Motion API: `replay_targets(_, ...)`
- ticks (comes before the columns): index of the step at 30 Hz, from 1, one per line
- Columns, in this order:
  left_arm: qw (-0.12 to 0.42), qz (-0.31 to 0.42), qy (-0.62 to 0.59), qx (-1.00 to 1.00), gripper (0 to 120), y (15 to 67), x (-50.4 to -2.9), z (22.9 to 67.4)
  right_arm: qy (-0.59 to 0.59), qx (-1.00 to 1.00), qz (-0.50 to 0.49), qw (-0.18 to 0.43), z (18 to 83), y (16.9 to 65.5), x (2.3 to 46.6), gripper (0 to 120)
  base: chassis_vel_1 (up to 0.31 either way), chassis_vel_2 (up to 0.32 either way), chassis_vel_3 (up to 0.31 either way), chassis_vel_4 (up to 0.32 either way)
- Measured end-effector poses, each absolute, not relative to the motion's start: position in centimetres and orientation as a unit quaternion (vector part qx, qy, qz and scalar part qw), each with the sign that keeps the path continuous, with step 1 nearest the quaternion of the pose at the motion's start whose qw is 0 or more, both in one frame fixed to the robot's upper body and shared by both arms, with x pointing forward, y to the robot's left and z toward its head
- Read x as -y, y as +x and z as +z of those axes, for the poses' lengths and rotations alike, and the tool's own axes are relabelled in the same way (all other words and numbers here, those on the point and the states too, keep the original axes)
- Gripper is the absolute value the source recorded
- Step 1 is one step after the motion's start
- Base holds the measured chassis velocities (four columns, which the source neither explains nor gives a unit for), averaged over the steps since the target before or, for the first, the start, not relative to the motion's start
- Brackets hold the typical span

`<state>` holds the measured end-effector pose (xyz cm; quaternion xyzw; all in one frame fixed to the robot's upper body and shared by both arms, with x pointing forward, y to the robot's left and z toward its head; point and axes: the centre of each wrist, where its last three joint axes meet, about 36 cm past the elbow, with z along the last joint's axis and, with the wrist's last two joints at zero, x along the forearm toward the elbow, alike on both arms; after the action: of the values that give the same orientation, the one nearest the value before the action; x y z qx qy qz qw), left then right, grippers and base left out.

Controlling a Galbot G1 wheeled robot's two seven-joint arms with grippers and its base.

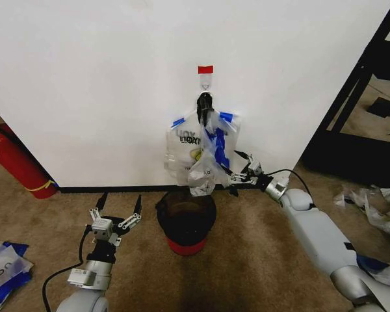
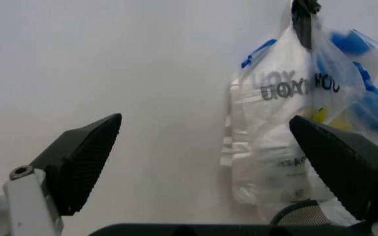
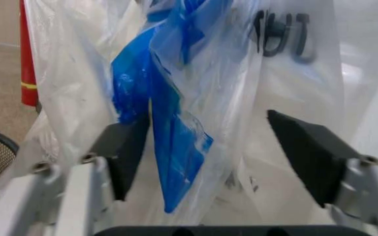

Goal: Pick up the garbage bag from the wall and place it over the trash bin.

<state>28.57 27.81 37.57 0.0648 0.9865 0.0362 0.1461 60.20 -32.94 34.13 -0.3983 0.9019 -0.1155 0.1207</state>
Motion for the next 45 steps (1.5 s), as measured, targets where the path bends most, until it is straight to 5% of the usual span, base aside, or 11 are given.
replay_targets(8, 0.147, 0.037, 0.063, -0.986, 100, 28.6, -28.0, 37.6, -0.416, -0.896, -0.114, 0.111, 34.5, 60.4, 33.1, 46, 0.000, 0.000, 0.000, 0.000)
replay_targets(21, 0.148, 0.033, 0.065, -0.986, 100, 28.6, -27.7, 37.4, -0.403, -0.902, -0.107, 0.112, 34.9, 60.4, 34.6, 57, 0.000, 0.000, 0.000, 0.000)
replay_targets(34, 0.148, 0.034, 0.065, -0.986, 100, 28.6, -27.6, 37.5, -0.392, -0.910, -0.084, 0.106, 34.1, 60.8, 33.7, 15, 0.000, 0.000, 0.000, 0.000)
replay_targets(45, 0.165, 0.021, 0.072, -0.984, 100, 28.7, -27.3, 38.5, -0.398, -0.906, -0.049, 0.137, 36.3, 59.2, 32.6, 0, 0.000, 0.000, 0.000, 0.000)
